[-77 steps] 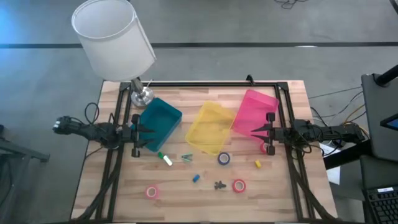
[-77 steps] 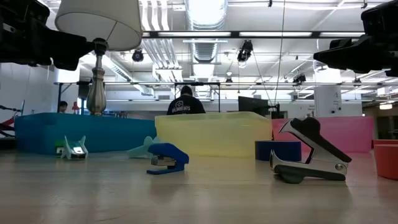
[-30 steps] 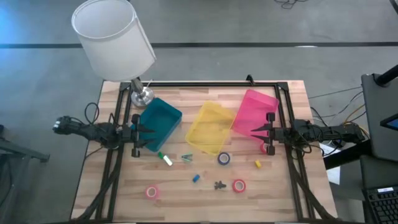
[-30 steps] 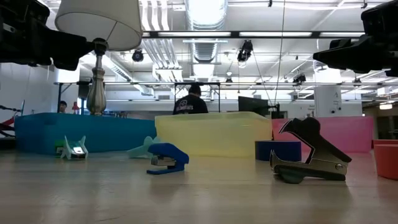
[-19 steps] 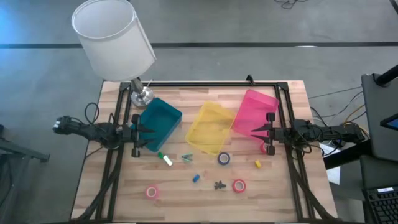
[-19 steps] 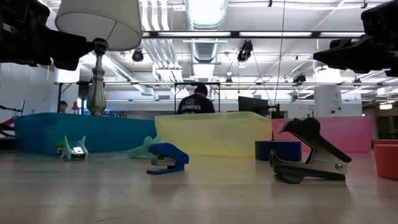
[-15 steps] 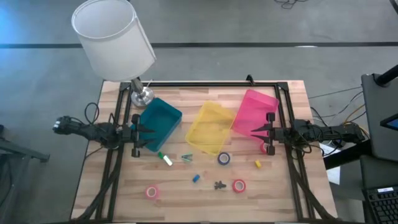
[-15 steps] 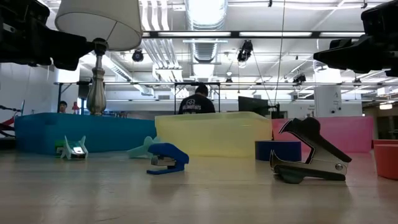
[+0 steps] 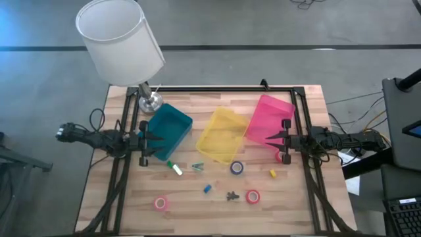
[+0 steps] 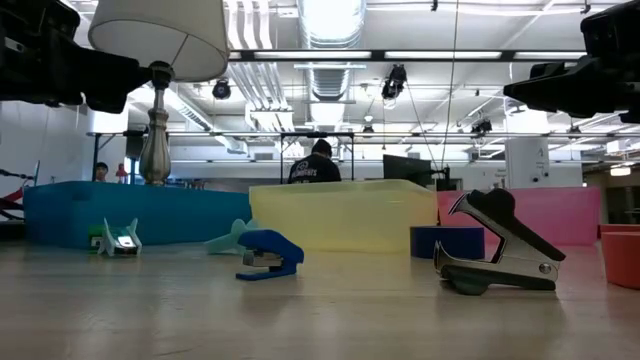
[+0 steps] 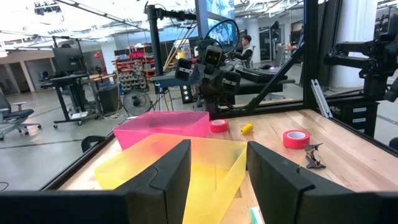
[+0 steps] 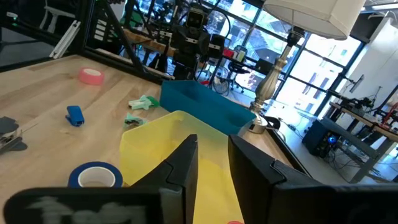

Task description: Pick and place Stapler, Stapler remover, tape

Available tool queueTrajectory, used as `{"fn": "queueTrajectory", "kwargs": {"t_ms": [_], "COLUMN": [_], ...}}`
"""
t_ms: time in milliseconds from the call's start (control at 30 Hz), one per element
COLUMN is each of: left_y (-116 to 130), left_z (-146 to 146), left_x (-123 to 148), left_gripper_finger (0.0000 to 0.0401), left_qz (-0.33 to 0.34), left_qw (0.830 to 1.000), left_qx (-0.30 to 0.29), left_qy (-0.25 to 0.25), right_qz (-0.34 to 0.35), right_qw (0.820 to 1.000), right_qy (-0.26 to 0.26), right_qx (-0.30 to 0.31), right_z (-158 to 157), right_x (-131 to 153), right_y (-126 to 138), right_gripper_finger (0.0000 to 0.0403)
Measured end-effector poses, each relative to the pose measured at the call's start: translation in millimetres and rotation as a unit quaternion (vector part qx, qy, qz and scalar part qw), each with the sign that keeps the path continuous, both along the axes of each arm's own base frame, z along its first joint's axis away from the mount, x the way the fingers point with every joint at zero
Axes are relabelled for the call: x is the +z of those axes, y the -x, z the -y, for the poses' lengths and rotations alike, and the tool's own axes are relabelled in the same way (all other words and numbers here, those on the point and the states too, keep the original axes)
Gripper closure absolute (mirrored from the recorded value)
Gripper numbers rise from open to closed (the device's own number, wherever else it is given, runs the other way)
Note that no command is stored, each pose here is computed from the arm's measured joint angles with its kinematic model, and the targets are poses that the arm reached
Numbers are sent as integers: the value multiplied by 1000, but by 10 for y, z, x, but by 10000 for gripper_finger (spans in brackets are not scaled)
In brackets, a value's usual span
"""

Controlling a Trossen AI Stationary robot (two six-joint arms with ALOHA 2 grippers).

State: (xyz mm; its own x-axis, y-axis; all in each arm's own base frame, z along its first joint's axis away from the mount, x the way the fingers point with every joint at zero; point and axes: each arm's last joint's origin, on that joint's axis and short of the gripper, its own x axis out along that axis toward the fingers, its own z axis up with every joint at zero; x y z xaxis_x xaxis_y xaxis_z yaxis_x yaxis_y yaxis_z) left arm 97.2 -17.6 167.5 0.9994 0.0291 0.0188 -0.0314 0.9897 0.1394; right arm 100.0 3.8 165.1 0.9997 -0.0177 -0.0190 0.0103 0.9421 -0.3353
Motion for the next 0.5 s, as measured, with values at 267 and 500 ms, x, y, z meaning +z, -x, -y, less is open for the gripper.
{"fn": "queueTrajectory", "kwargs": {"t_ms": [267, 500], "left_y": [0, 0], "left_z": [0, 0], "left_x": [0, 0], "left_gripper_finger": [240, 240], "left_qz": [0, 0], "left_qw": [1000, 1000], "left_qx": [0, 0], "left_qy": [0, 0], "right_qz": [0, 0], "right_qw": [1000, 1000], "right_qy": [0, 0], "right_qx": [0, 0], "right_z": [0, 0], "right_x": [2, 0], "right_y": [0, 0], "right_gripper_finger": [328, 335]}}
